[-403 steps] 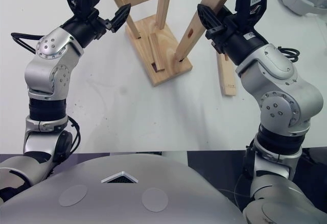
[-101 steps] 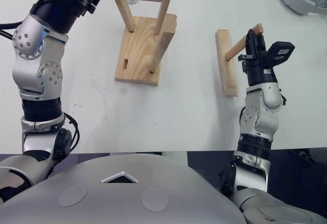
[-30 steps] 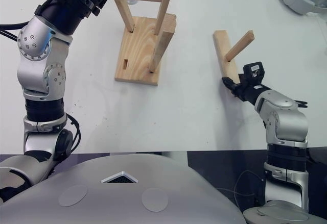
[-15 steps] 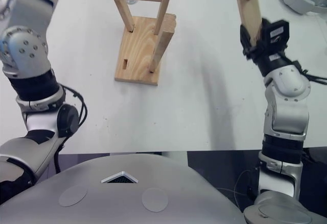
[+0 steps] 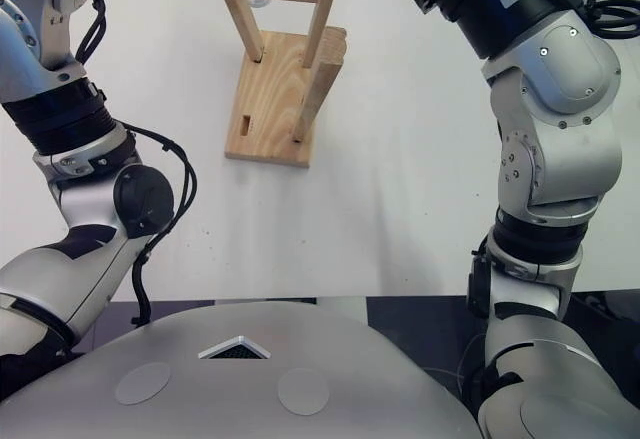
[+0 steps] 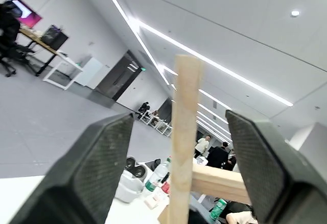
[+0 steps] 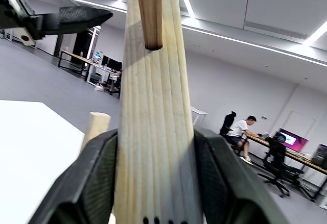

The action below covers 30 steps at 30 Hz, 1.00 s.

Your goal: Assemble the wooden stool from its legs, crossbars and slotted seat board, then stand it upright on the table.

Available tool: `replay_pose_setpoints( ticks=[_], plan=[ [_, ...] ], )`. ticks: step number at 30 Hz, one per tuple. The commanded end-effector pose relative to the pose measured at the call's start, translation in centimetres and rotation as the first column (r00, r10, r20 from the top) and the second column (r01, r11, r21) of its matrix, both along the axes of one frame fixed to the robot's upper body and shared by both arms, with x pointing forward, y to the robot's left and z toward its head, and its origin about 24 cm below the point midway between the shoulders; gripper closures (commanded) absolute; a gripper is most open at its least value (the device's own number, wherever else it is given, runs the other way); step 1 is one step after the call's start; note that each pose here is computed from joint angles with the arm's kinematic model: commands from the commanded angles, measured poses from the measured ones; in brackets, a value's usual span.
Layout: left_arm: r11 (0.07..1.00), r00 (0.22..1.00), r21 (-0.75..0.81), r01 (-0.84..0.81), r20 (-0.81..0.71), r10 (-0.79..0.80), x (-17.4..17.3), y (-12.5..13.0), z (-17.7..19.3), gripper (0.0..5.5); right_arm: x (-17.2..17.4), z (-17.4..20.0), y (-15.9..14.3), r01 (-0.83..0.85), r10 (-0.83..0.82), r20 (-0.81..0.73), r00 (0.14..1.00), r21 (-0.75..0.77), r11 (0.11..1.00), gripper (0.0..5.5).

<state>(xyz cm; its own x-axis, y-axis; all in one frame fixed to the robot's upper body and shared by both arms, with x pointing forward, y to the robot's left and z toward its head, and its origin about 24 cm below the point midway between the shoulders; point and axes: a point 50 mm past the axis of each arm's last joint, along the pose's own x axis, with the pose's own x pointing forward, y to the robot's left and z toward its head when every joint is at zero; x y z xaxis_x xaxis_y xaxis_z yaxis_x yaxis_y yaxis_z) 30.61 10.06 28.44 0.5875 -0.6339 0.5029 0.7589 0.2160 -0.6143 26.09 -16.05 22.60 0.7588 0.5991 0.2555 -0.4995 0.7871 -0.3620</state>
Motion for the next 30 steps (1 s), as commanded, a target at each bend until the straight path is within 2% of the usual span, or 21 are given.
replay_pose_setpoints(
  ticks=[1,5,18,26,27,30],
  plan=[
    [1.000,1.000,-0.011,0.011,0.017,-0.010,-0.5,0.0,0.8,2.20,-0.8,0.0,0.8,-0.093,0.093,-0.018,0.996,-0.017,0.996,3.44],
    [1.000,1.000,-0.009,0.007,-0.003,-0.007,-0.3,-0.1,0.5,2.20,-1.3,0.0,1.3,-0.146,0.146,-0.020,0.989,-0.019,0.989,3.44],
    [1.000,1.000,-0.011,-0.016,-0.003,0.016,-0.4,0.3,0.0,4.41,-1.2,-0.4,0.8,-0.132,0.130,-0.035,0.991,-0.068,0.989,3.44],
    [0.998,0.999,-0.032,-0.046,-0.027,0.045,-0.4,1.3,-0.1,4.44,-0.7,-1.0,0.5,-0.122,0.117,-0.066,0.991,-0.075,0.990,3.44],
    [0.998,0.998,-0.030,-0.059,-0.031,0.058,-0.3,1.5,-0.1,4.44,-0.7,-1.2,0.4,-0.111,0.105,-0.070,0.992,-0.083,0.990,3.07],
    [0.994,0.993,-0.022,-0.108,-0.044,0.107,-0.3,2.3,-0.1,4.46,-0.6,-1.3,0.3,-0.074,0.067,-0.065,0.996,-0.103,0.992,2.49]
  ],
)
